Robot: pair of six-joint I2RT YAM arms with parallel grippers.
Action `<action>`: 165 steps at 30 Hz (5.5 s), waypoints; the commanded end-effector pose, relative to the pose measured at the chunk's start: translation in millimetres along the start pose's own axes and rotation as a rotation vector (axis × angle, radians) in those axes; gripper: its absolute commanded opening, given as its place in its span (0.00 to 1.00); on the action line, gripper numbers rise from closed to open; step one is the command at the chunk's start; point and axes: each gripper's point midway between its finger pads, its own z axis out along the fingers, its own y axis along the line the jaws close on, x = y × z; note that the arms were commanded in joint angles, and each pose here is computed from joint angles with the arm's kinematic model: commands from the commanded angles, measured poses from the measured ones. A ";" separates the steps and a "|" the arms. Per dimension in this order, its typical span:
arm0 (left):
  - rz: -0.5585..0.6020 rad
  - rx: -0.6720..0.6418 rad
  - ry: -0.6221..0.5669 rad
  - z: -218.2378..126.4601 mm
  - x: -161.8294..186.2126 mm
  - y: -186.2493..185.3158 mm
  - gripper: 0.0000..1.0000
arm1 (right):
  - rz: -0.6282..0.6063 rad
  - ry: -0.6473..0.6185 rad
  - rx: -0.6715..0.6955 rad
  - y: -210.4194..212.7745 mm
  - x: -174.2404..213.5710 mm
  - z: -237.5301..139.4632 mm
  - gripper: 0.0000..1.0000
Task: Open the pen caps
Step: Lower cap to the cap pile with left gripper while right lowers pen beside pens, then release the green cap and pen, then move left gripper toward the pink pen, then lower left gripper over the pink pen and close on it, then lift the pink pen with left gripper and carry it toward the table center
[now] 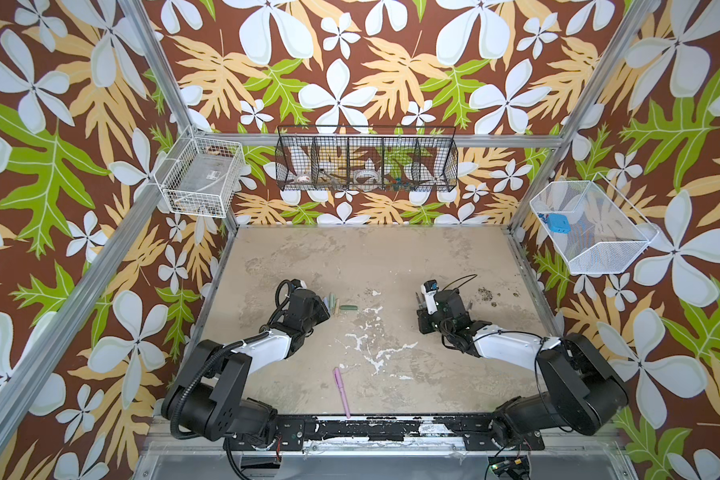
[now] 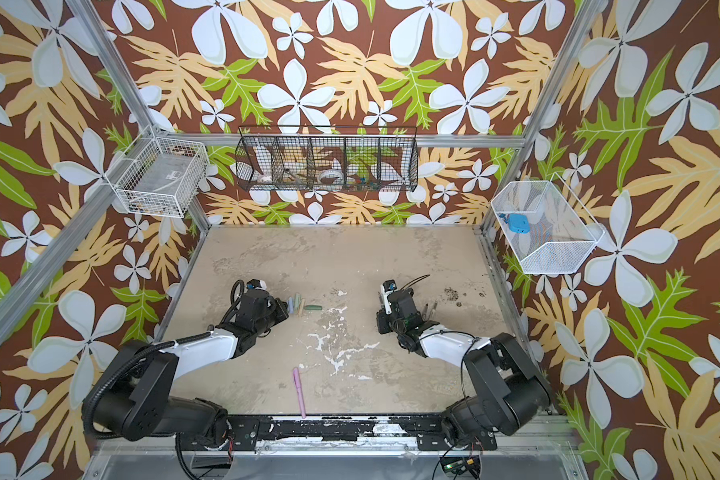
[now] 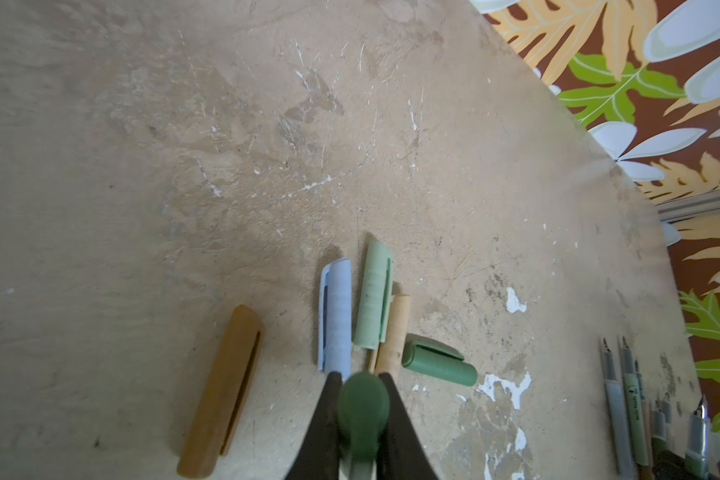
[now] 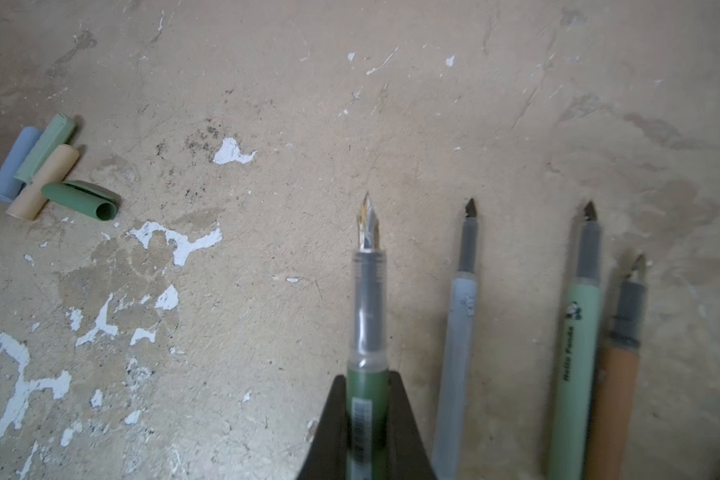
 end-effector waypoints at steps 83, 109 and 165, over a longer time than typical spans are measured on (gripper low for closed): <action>0.131 0.067 0.403 -142.5 187.2 11.5 0.50 | -0.136 -0.237 -0.227 74.1 -57.8 -71.2 0.46; 0.302 -0.083 0.443 -123.3 198.6 14.8 0.36 | -0.143 -0.232 -0.170 64.1 -55.1 -65.7 0.47; 0.532 0.040 0.362 -90.8 155.1 -76.0 0.44 | -0.152 -0.211 -0.193 68.0 -50.5 -61.6 0.50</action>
